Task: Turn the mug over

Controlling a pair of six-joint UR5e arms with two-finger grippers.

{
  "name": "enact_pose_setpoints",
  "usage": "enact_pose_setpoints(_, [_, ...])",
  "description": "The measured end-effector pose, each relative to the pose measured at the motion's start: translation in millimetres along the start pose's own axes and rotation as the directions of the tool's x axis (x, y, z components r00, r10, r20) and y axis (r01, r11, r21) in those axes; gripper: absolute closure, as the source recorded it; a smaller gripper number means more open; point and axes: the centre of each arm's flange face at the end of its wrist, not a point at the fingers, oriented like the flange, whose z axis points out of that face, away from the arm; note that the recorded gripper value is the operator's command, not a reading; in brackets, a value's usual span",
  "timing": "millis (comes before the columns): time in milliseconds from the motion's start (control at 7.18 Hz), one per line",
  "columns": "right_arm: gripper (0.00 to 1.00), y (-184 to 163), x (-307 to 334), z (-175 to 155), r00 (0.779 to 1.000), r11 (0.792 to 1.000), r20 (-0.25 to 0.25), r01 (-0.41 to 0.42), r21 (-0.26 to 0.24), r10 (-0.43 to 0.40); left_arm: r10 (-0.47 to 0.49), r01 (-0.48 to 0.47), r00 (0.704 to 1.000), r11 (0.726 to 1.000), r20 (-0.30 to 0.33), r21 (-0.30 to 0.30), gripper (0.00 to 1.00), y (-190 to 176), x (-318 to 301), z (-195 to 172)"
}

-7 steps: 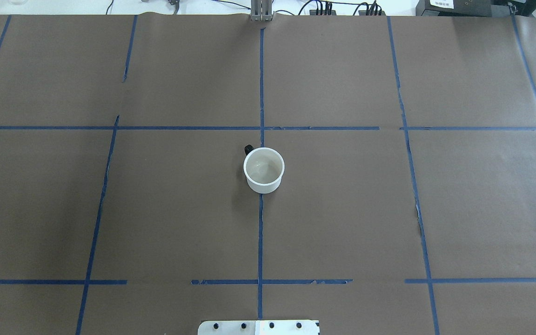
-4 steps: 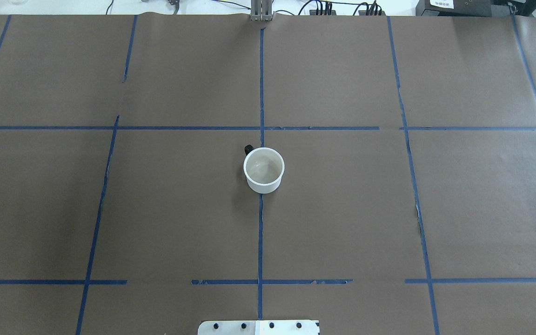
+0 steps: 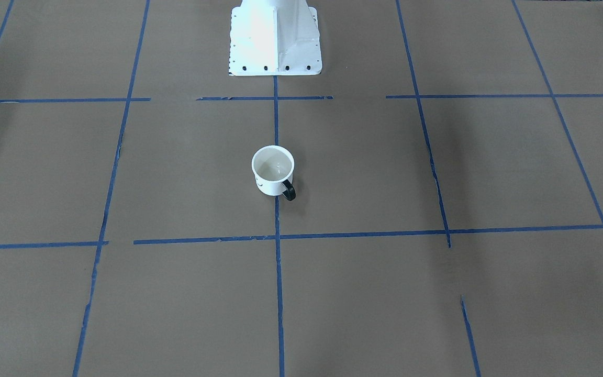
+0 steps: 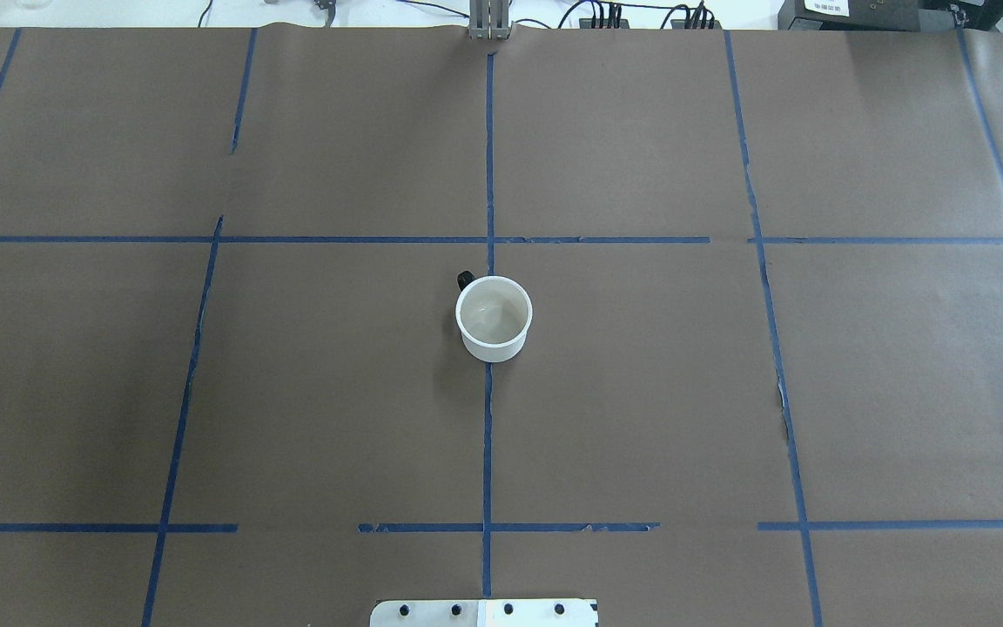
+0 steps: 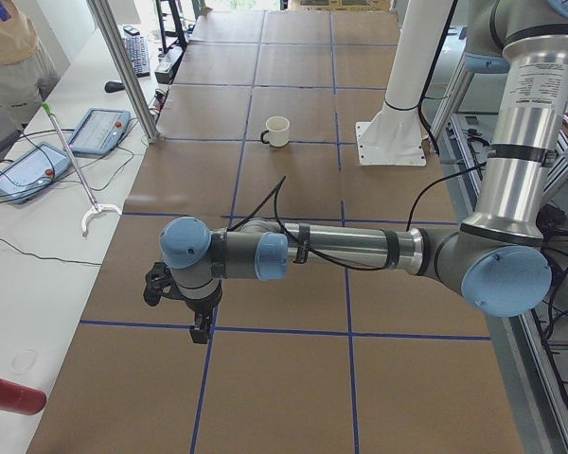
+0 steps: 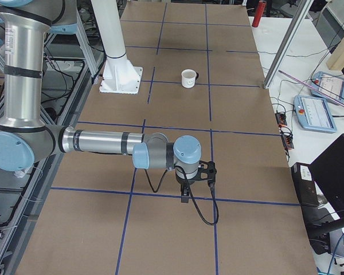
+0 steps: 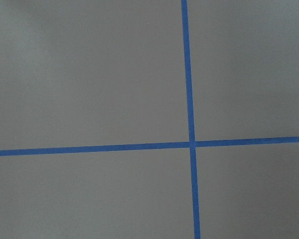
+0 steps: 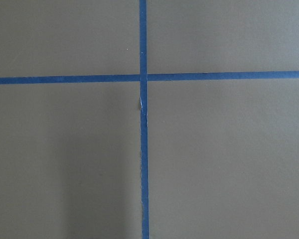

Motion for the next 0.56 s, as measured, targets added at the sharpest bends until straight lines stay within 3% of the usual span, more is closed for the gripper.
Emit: enact_pose_setpoints(557, [0.0, 0.0, 0.0, 0.0, 1.0, 1.0, 0.0, 0.0, 0.0, 0.0, -0.053, 0.052, 0.999, 0.996, -0.004, -0.078, 0.0, -1.0, 13.7, -3.8])
